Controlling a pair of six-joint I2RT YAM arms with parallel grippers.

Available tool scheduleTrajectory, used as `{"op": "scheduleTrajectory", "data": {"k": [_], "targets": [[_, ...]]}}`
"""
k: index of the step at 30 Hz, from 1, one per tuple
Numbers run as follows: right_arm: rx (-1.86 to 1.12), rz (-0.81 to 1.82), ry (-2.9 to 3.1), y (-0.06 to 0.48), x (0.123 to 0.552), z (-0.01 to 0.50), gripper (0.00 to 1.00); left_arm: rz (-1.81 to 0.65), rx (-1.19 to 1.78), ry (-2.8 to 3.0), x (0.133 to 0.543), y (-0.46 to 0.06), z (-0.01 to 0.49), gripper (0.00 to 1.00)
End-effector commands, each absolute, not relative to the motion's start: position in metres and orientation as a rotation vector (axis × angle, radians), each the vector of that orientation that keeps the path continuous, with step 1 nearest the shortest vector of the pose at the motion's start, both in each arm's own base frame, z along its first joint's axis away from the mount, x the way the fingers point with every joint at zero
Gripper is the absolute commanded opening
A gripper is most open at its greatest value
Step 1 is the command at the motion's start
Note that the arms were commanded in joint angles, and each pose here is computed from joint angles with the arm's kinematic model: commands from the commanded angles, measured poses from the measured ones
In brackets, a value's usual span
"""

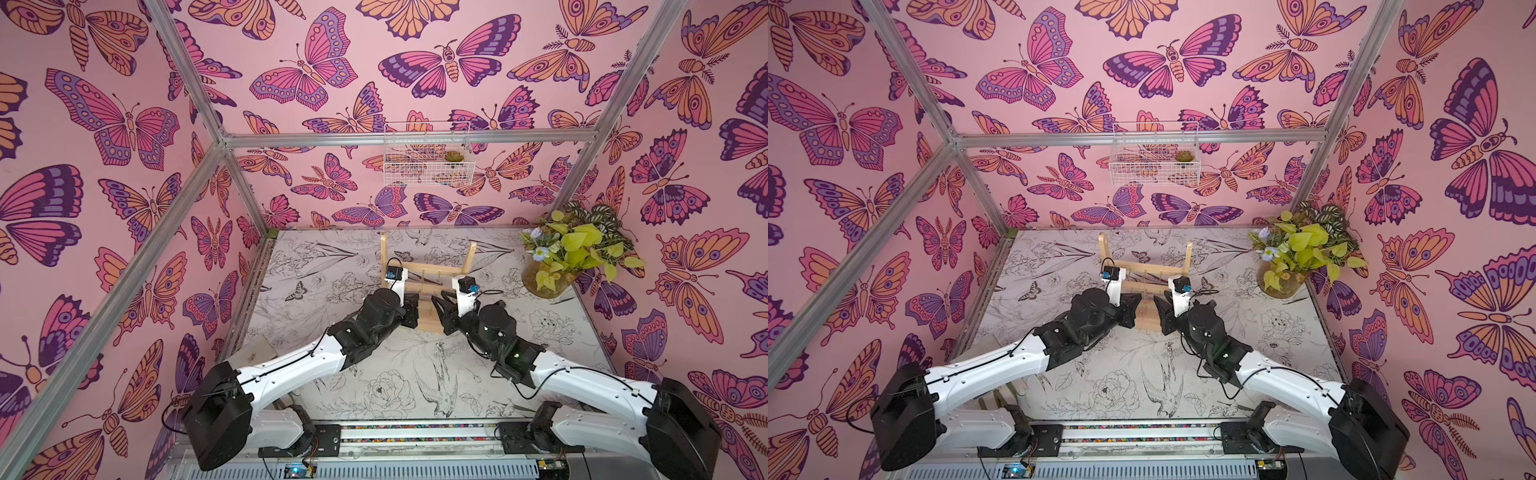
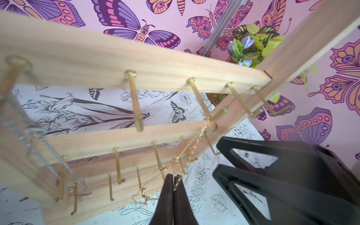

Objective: Hang the necklace on the jewelry display stand
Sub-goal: Hang the necklace on the stand.

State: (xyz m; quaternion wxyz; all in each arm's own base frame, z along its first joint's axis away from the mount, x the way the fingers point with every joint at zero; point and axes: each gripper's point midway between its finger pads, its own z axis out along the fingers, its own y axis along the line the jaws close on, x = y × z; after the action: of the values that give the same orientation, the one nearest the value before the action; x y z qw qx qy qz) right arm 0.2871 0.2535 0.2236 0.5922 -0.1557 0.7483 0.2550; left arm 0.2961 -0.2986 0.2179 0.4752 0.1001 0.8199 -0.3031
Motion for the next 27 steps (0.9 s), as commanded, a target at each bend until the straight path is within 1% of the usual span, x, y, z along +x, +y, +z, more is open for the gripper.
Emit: {"op": "scheduleTrajectory", "data": {"k": [1,8,13,16,17,19,27], "targets": [[-0.369,0.623,1.737,0.256,0.286,0.228,0.36,-0.677,0.222,2.055,0.303,-0.288,0.195,0.00],[-0.397,0.638,1.765,0.262,0.285,0.218,0.38,-0.685,0.231,2.064,0.306,-0.291,0.191,0.00],[-0.397,0.658,1.786,0.268,0.287,0.207,0.40,-0.705,0.230,2.080,0.299,-0.288,0.187,0.00],[-0.379,0.662,1.797,0.270,0.290,0.199,0.42,-0.705,0.223,2.085,0.294,-0.282,0.188,0.00],[-0.369,0.659,1.799,0.270,0.292,0.196,0.42,-0.720,0.216,2.061,0.291,-0.279,0.199,0.00],[-0.363,0.665,1.802,0.272,0.293,0.192,0.42,-0.728,0.214,2.052,0.288,-0.276,0.205,0.00],[-0.392,0.695,1.797,0.288,0.296,0.182,0.42,-0.716,0.232,2.059,0.290,-0.279,0.203,0.00]]}}
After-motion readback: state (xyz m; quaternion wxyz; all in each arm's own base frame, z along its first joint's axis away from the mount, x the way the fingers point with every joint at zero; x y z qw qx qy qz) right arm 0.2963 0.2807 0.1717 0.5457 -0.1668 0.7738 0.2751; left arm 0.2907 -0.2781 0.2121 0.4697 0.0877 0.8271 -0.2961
